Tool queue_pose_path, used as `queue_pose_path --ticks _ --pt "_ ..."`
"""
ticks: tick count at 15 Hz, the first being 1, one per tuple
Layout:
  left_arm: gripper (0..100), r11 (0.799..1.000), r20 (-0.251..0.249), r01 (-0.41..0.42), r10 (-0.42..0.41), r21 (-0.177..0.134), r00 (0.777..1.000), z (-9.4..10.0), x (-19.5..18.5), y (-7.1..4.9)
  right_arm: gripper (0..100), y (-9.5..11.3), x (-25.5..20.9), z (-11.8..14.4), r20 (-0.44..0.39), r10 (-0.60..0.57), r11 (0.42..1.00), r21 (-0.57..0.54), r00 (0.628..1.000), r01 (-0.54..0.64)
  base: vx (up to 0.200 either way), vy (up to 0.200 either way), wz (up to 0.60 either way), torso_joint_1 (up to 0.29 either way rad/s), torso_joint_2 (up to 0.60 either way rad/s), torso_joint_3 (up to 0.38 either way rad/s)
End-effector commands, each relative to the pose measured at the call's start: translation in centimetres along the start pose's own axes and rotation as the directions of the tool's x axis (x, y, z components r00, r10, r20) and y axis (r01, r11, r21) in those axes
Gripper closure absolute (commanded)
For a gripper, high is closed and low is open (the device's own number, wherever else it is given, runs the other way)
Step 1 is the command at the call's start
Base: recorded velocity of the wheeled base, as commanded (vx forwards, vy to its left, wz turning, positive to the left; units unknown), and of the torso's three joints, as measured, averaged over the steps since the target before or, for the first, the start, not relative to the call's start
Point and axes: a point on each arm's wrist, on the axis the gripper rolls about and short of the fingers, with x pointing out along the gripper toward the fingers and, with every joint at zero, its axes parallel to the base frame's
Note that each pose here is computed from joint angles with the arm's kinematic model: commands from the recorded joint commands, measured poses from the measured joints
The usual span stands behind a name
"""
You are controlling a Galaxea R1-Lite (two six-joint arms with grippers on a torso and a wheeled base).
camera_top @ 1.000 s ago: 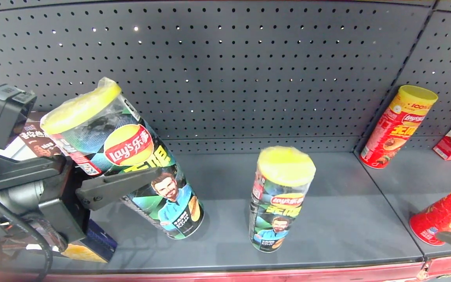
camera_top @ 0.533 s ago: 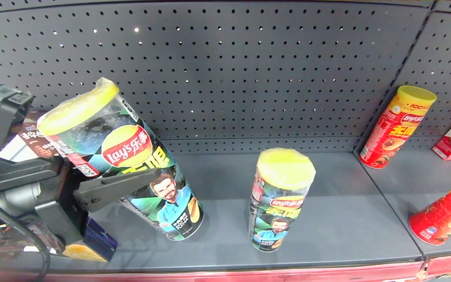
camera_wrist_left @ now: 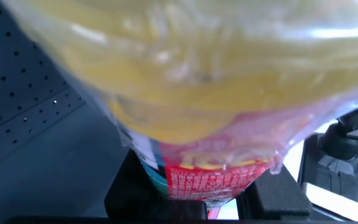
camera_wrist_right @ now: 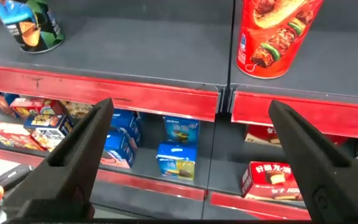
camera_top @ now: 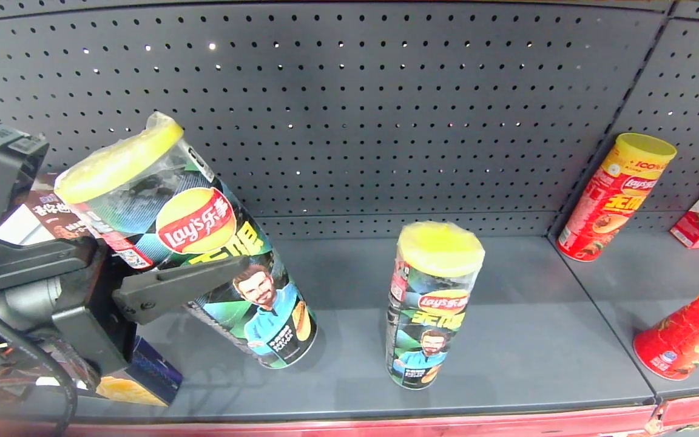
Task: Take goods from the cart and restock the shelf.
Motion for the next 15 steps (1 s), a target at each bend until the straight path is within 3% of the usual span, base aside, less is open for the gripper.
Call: queue_pose_path --ticks 1,4,8,10,11,12,15 --pt "100 1.000 -0.008 0.018 -0.018 -0.008 1.000 -0.2 0.2 -0.2 0 0.0 0.0 0.0 0.000 0.001 1.000 0.000 1.000 -0.001 0.000 0.000 0.00 0.000 0.00 0.000" --pt "100 0.998 -0.016 0.057 -0.057 -0.016 0.998 -0.3 1.2 -0.4 0 0.0 0.0 0.0 0.000 0.001 1.000 0.000 1.000 -0.001 0.000 0.000 0.00 0.000 0.00 0.000" --pt "100 0.998 -0.032 0.048 -0.049 -0.032 0.998 -0.4 2.6 0.9 0 0.0 0.0 0.0 0.000 0.001 1.000 0.000 1.000 -0.001 0.000 0.000 0.00 0.000 0.00 0.000" --pt "100 0.998 -0.021 0.057 -0.057 -0.012 0.998 0.3 4.3 2.2 0 0.0 0.0 0.0 0.000 0.001 1.000 0.000 1.000 -0.001 0.000 0.000 0.00 0.000 0.00 0.000" --pt "100 0.998 -0.021 0.061 -0.060 0.027 0.998 0.6 5.8 3.4 0 0.0 0.0 0.0 0.000 0.001 1.000 0.000 1.000 -0.001 0.000 0.000 0.00 0.000 0.00 0.000" --pt "100 0.997 -0.013 0.064 -0.064 0.048 0.998 1.1 6.4 3.9 0 0.0 0.0 0.0 0.000 0.001 1.000 0.000 1.000 -0.001 0.000 0.000 0.00 0.000 0.00 0.000" --pt "100 0.994 -0.019 0.099 -0.098 0.047 0.995 1.0 9.2 4.9 0 0.0 0.0 0.0 0.000 0.001 1.000 0.000 1.000 -0.001 0.000 0.000 0.00 0.000 0.00 0.000"
